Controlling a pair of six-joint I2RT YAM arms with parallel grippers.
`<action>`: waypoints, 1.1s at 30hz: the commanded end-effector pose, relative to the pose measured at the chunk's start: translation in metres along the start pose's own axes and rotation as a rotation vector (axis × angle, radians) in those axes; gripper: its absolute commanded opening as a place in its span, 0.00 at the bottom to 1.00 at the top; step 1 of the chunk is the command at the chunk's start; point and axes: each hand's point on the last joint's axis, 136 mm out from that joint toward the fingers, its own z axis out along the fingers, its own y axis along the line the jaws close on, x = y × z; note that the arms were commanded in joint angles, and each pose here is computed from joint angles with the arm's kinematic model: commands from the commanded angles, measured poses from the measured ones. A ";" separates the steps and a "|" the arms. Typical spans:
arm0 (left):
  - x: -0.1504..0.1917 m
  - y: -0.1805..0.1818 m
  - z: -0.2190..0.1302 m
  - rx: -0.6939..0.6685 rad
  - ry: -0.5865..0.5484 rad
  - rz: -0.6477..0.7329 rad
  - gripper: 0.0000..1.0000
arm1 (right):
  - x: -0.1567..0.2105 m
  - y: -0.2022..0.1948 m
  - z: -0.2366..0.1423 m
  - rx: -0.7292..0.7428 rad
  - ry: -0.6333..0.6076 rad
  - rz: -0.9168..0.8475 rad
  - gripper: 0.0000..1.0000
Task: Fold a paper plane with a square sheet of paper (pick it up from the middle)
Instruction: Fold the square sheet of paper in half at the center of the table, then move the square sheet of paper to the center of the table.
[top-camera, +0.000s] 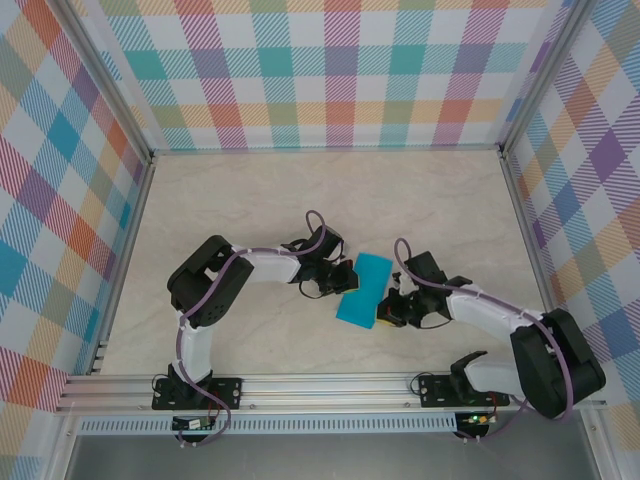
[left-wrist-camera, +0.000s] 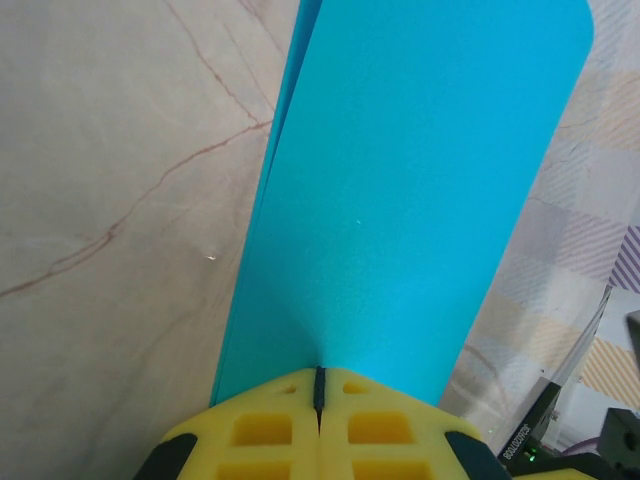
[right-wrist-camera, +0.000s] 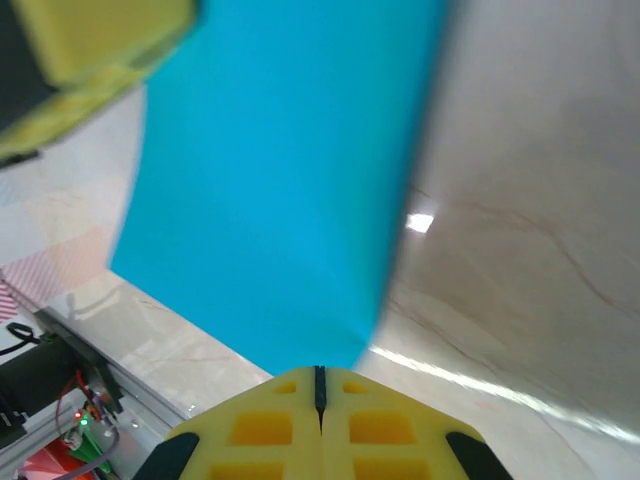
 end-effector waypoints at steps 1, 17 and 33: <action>0.048 0.125 0.013 -0.412 0.096 -0.173 0.00 | -0.008 0.023 0.011 -0.046 0.027 -0.052 0.00; 0.050 0.131 0.014 -0.424 0.099 -0.177 0.00 | 0.051 -0.049 0.015 0.166 0.146 0.005 0.00; 0.005 0.094 -0.029 -0.409 0.009 -0.048 0.00 | -0.040 0.035 -0.046 0.192 -0.196 -0.159 0.04</action>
